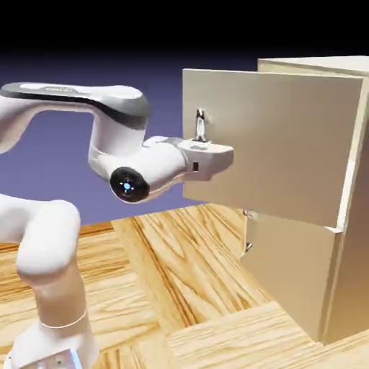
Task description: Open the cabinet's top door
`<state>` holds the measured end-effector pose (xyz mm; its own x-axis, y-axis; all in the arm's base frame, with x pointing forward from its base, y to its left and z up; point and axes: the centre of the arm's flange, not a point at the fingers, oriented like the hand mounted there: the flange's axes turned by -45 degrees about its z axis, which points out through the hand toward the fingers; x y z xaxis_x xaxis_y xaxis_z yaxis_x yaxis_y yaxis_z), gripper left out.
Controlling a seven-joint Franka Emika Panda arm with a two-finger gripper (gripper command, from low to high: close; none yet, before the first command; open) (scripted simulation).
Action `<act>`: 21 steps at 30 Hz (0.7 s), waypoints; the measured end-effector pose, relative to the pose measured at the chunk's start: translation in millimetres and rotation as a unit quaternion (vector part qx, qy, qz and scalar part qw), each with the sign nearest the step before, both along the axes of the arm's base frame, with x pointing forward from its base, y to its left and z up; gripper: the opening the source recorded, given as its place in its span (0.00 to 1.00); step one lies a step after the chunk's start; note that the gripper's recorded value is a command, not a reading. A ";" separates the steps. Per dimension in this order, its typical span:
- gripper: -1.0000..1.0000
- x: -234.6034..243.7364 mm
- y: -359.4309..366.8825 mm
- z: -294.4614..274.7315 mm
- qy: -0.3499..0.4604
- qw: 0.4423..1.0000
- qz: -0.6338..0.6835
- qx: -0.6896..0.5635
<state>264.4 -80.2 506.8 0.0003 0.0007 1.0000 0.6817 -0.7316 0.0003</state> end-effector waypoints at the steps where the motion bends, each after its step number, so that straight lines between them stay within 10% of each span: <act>1: 0.00 -2.8 -7.1 0.0 0.000 1.000 0.011 0.000; 21: 0.00 -23.5 -178.5 0.0 0.000 0.966 0.258 0.000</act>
